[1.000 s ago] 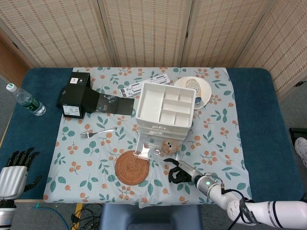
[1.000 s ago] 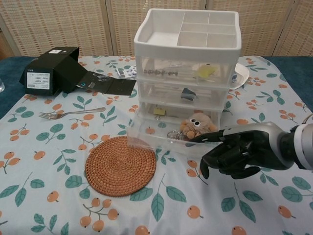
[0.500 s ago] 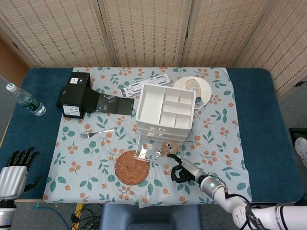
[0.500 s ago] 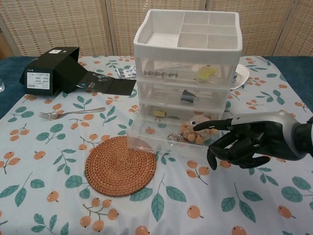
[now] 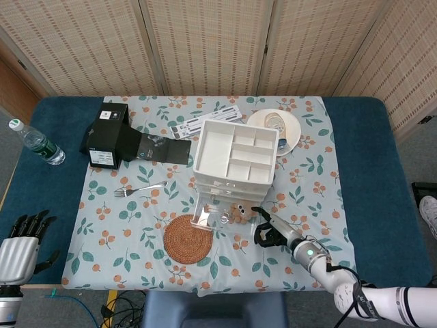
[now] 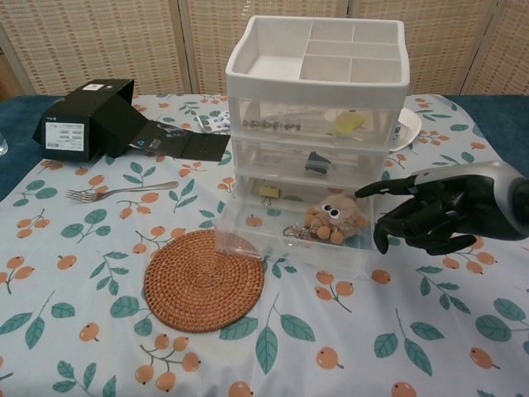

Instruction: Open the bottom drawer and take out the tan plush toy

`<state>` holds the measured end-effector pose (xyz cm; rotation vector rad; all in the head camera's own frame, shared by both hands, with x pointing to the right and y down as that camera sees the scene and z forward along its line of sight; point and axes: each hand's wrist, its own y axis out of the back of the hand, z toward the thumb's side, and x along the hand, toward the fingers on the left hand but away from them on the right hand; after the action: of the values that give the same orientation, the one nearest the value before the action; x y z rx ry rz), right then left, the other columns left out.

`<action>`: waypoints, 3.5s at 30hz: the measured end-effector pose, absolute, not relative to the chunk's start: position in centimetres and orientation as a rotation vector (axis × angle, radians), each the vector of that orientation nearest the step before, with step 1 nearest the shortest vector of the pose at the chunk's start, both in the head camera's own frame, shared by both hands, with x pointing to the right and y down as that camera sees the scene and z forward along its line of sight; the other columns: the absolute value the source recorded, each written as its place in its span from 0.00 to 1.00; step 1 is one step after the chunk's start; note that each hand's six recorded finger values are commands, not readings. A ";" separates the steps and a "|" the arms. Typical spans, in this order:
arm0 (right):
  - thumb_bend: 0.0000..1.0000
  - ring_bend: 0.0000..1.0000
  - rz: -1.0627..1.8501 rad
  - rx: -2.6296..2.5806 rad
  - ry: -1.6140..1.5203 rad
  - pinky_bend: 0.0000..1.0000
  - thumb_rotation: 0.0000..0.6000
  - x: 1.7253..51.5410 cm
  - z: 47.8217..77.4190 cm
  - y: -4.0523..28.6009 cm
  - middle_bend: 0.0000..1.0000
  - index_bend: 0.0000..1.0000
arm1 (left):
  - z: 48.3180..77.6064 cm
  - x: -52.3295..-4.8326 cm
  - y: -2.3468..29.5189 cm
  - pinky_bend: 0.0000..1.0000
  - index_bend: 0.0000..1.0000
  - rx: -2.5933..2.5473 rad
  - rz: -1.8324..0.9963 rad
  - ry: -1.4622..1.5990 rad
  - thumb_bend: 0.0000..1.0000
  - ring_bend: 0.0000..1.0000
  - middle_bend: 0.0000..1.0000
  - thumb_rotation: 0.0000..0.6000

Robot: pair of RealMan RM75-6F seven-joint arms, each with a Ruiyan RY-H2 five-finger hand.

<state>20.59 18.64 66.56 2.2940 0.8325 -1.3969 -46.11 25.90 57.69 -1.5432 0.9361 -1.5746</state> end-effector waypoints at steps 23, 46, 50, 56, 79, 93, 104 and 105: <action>0.64 0.90 -1.358 2.144 0.719 1.00 1.00 18.9 67.3 17.2 0.57 0.00 | 57.6 -46.3 26.1 0.11 0.20 -1.541 -1.585 0.933 0.25 0.15 0.14 1.00; 0.65 0.90 -1.255 1.989 0.733 1.00 1.00 17.6 65.5 15.4 0.55 0.00 | 57.7 -46.3 26.4 0.11 0.20 -1.545 -1.595 0.919 0.25 0.15 0.14 1.00; 0.65 0.90 -1.280 1.970 0.744 1.00 1.00 17.7 66.0 15.0 0.55 0.00 | 57.8 -46.4 26.5 0.11 0.20 -1.549 -1.602 0.913 0.25 0.15 0.14 1.00; 0.65 0.90 -1.331 1.958 0.737 1.00 1.00 17.7 66.8 14.9 0.54 0.00 | 58.0 -46.4 26.6 0.11 0.20 -1.554 -1.607 0.910 0.25 0.15 0.14 1.00; 0.65 0.90 -1.325 2.041 0.629 1.00 1.00 12.9 67.6 15.0 0.53 0.00 | 57.9 -47.0 26.7 0.10 0.20 -1.544 -1.625 0.923 0.25 0.15 0.14 1.00; 0.65 0.90 -1.383 2.004 0.683 1.00 1.00 17.2 66.0 15.3 0.53 0.00 | 58.0 -46.4 26.5 0.10 0.20 -1.558 -1.600 0.918 0.25 0.15 0.14 1.00; 0.65 0.90 -1.435 1.978 0.663 1.00 1.00 17.1 67.2 15.5 0.53 0.00 | 58.1 -46.6 26.6 0.10 0.20 -1.553 -1.612 0.918 0.25 0.15 0.14 1.00; 0.65 0.90 -1.437 1.977 0.659 1.00 1.00 17.0 67.3 15.5 0.53 0.00 | 58.1 -46.7 26.6 0.10 0.20 -1.553 -1.612 0.918 0.25 0.15 0.14 1.00</action>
<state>16.97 15.51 67.35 1.9766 0.6595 -1.4369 -46.65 26.63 58.11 -1.5530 0.9178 -1.6124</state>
